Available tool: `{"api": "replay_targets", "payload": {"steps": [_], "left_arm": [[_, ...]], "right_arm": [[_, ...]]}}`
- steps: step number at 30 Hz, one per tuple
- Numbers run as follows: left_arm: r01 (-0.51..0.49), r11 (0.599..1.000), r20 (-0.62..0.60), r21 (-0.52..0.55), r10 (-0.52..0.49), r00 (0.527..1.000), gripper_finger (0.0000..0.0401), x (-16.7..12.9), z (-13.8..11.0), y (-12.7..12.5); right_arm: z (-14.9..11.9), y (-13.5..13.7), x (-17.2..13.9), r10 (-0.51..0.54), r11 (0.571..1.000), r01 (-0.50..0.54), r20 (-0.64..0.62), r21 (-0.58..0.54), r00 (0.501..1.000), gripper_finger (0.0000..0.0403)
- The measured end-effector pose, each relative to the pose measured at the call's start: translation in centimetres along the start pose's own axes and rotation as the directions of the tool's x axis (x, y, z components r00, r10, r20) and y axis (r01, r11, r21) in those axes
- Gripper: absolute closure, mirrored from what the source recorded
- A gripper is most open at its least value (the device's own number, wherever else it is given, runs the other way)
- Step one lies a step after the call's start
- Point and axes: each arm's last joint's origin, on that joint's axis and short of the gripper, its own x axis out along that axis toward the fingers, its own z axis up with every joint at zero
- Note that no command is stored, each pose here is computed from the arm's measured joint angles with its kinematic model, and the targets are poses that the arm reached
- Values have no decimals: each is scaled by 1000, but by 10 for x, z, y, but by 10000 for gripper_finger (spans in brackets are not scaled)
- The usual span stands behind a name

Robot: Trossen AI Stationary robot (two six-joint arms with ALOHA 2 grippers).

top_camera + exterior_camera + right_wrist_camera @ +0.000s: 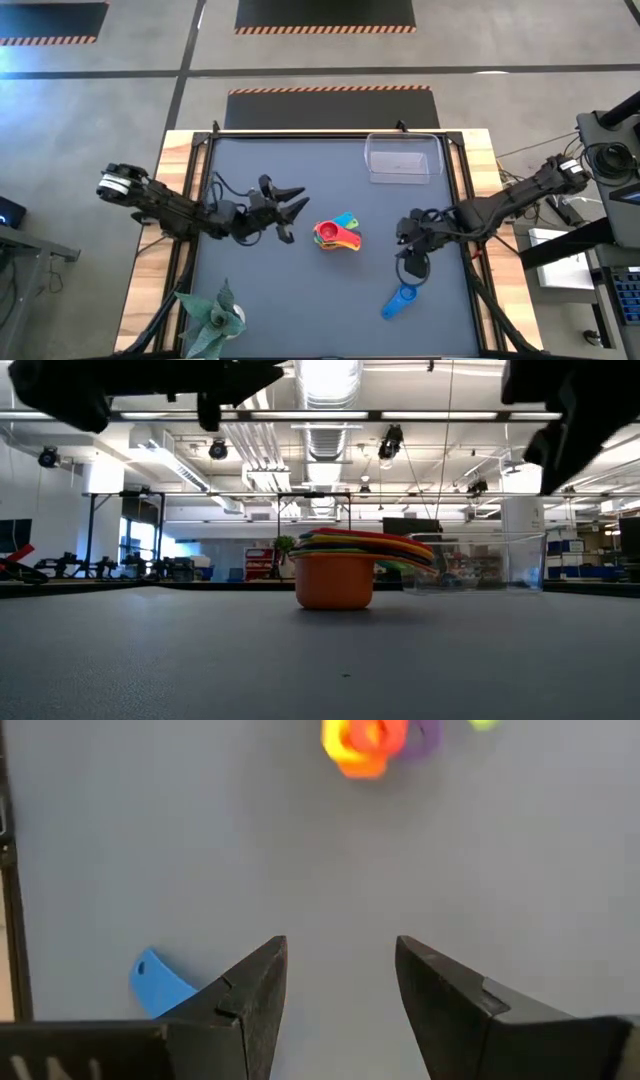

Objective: Nest measuring cups in basket
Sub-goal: Stack the blue measuring cup on top of the red measuring cup

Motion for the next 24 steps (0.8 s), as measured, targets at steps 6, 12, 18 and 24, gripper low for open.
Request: {"api": "replay_targets", "payload": {"steps": [6,12,18,24], "left_arm": [[-1,999,42,33,-1,999,282,32,4,-22],[68,994,60,80,-73,996,282,56,1,-42],[129,989,94,72,-136,986,282,61,5,-47],[122,991,140,55,-129,982,282,61,10,-46]], "right_arm": [[-16,-4,5,-35,992,34,2,120,999,227],[-24,3,6,-42,980,38,14,196,999,227],[-31,11,4,-52,963,38,42,266,998,227],[-34,14,5,-63,942,42,54,334,997,227]]}}
